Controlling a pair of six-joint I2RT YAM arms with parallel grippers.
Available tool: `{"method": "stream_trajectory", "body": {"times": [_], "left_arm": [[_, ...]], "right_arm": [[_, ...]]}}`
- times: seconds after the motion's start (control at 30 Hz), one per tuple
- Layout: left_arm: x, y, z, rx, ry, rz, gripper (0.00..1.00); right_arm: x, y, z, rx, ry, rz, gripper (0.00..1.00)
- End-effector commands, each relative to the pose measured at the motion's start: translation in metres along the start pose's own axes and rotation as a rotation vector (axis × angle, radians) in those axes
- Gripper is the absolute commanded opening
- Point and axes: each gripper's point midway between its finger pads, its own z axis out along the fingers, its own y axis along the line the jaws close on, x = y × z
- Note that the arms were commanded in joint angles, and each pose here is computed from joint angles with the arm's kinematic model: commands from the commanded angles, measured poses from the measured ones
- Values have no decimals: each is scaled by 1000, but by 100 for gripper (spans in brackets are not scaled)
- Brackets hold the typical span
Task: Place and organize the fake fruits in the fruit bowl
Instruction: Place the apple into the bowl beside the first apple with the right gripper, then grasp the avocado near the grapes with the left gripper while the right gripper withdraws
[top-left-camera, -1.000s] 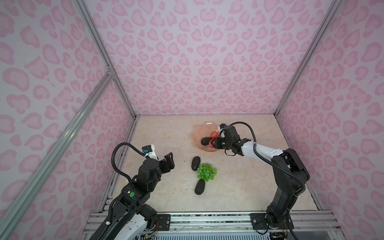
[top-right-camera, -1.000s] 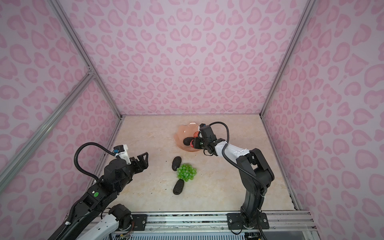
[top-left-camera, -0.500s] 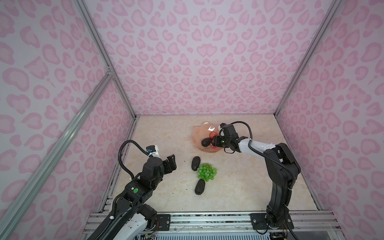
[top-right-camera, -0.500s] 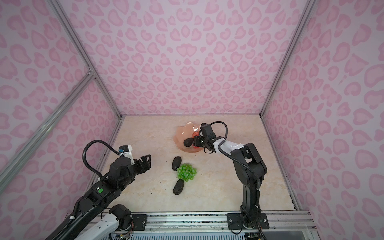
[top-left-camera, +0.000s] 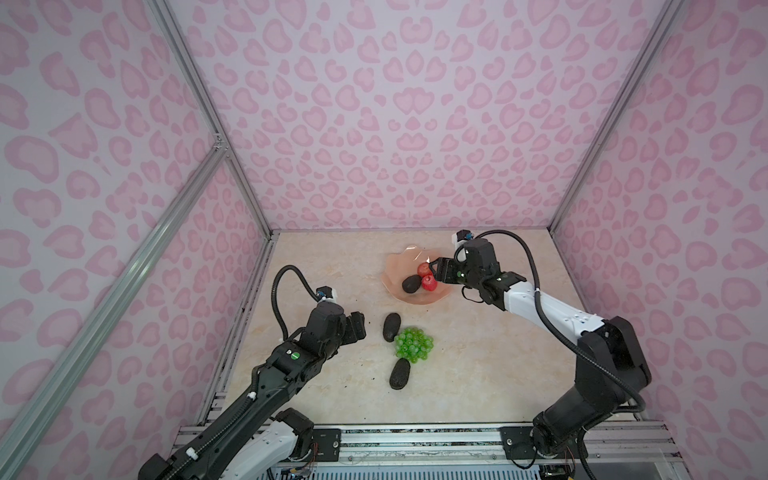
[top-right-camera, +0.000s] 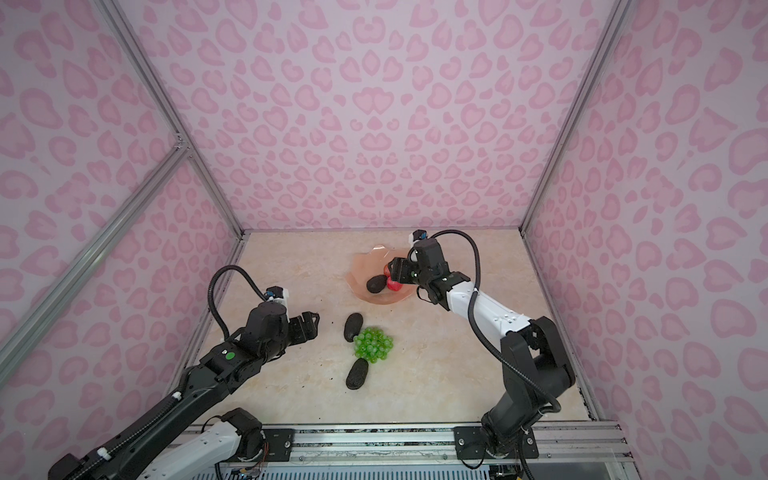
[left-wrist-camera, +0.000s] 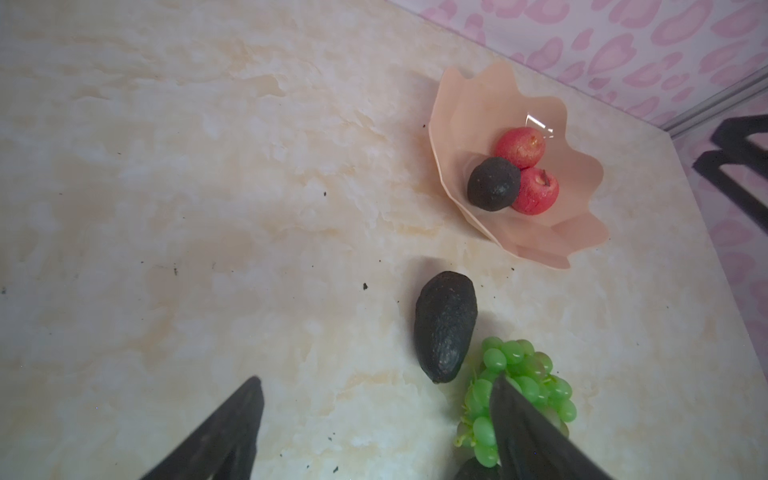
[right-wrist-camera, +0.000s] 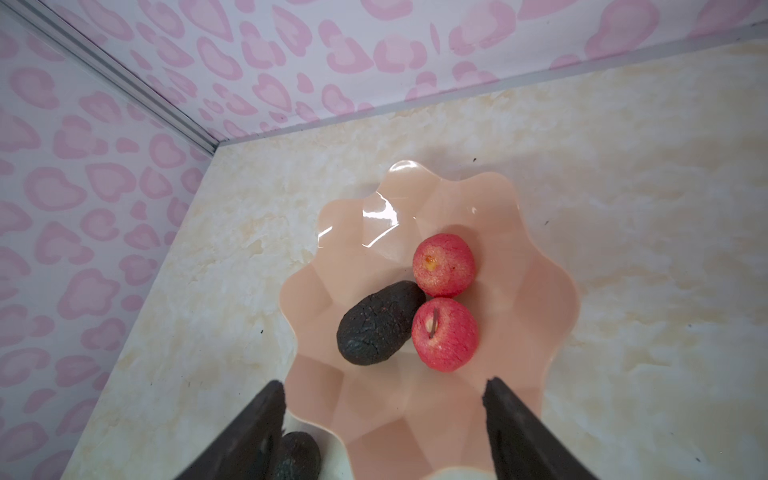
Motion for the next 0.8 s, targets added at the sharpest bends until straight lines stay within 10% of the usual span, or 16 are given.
{"method": "stream_trajectory", "body": {"times": [0.0,0.77], "left_arm": [[2,-22,14,85,45,18,85],[66,-59,128,35,305,117,69]], "right_arm": [[-3,-1,-25,-8,-76,-11,85],[45,-51,-115,132,-164,22,90]]}}
